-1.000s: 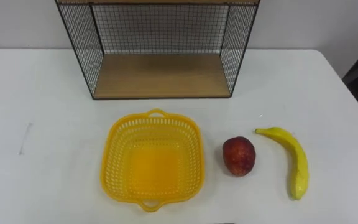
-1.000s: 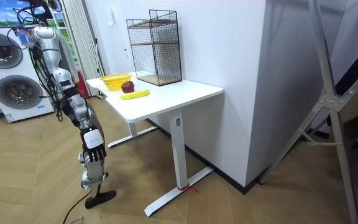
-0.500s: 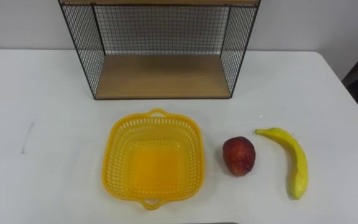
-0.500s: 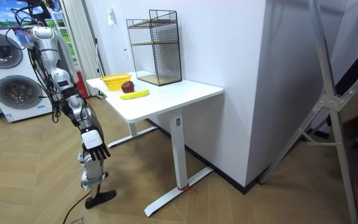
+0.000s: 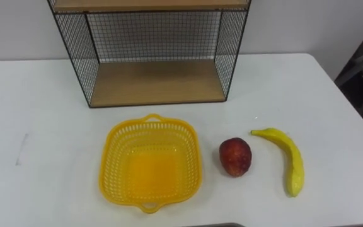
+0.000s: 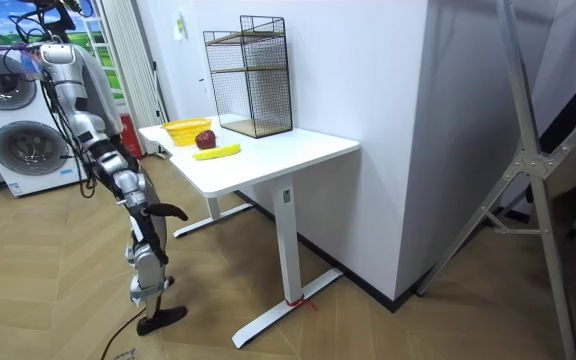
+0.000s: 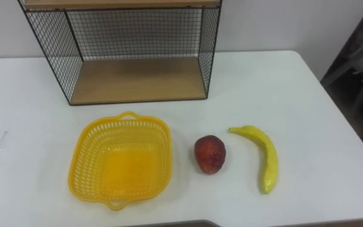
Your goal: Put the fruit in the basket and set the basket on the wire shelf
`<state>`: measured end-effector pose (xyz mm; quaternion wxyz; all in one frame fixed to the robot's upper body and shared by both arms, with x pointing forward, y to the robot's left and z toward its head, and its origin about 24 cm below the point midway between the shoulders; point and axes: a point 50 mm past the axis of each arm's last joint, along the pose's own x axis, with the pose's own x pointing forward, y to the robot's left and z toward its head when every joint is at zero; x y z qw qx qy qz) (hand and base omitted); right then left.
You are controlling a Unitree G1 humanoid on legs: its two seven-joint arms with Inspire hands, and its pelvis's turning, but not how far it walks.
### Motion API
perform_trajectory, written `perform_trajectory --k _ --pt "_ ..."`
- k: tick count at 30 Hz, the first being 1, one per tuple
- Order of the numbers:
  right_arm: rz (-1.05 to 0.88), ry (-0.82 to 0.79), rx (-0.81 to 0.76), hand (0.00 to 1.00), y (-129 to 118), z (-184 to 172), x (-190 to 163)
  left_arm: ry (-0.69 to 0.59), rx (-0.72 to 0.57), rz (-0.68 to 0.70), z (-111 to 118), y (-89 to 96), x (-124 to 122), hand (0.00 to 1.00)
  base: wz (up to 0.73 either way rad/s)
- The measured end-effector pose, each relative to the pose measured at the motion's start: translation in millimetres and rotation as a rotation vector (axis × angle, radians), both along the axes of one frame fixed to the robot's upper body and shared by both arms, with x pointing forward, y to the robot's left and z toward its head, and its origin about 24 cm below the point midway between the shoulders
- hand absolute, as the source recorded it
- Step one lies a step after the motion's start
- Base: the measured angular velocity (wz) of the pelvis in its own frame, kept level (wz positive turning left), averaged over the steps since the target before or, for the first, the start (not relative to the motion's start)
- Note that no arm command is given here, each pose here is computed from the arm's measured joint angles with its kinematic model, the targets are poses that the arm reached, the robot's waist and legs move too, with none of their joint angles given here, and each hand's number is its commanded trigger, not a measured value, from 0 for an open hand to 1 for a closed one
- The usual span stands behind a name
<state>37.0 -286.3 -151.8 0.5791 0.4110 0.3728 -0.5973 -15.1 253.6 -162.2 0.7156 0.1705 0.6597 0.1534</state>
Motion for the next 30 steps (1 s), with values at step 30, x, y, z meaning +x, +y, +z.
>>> perform_trajectory --k 30 --pt "0.252 -0.183 -1.29 0.0 -38 210 145 -0.074 0.037 -0.117 4 7.4 16 0.0 -0.03"
